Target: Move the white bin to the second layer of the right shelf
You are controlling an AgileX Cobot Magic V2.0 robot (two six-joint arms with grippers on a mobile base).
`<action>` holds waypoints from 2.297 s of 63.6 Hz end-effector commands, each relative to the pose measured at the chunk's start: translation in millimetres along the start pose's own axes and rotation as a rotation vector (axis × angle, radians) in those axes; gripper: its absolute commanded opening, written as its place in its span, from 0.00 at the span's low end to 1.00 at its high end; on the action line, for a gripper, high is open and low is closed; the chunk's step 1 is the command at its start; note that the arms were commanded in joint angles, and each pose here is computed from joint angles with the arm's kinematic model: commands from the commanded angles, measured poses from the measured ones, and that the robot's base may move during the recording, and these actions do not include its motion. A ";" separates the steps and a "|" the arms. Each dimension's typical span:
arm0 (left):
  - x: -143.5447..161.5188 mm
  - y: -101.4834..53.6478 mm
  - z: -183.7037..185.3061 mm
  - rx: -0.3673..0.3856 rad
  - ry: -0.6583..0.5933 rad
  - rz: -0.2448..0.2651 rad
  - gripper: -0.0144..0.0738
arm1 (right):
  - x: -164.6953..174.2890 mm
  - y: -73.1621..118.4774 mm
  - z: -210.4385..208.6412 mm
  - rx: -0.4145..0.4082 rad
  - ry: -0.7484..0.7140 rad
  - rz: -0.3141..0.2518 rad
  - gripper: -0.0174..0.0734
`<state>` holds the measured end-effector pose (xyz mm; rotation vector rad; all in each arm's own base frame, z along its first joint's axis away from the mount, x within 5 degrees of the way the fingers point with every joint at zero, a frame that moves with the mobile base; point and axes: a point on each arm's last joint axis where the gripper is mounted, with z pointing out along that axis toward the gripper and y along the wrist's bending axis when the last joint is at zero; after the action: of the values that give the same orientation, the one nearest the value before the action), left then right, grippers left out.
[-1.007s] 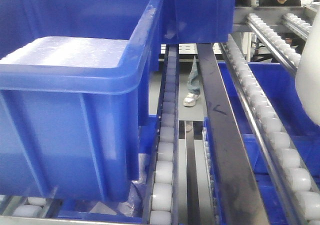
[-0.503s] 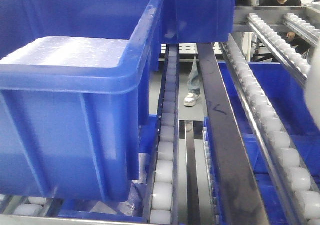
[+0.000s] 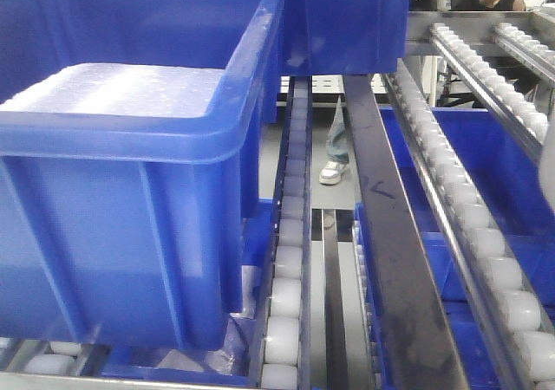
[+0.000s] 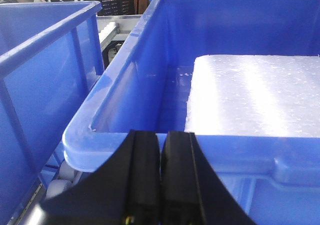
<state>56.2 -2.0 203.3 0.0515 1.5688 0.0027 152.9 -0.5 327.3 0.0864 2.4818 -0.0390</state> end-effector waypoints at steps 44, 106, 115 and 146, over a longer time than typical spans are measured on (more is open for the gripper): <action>3.9 0.2 0.3 -0.004 -0.062 -0.009 0.26 | 28.3 -16.6 44.7 -0.021 -0.069 0.021 0.25; 3.9 0.2 0.3 -0.004 -0.062 -0.009 0.26 | 27.2 -17.7 61.6 -0.021 -0.042 0.021 0.53; 3.9 0.2 0.3 -0.004 -0.062 -0.009 0.26 | 24.5 -16.7 48.5 -0.026 -0.070 0.021 0.53; 3.9 0.2 0.3 -0.004 -0.062 -0.009 0.26 | 27.0 -13.3 -12.1 -0.017 -0.301 0.003 0.53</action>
<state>56.2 -2.0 203.3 0.0515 1.5688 0.0027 127.2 -12.0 300.0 0.0759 2.3111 -0.0111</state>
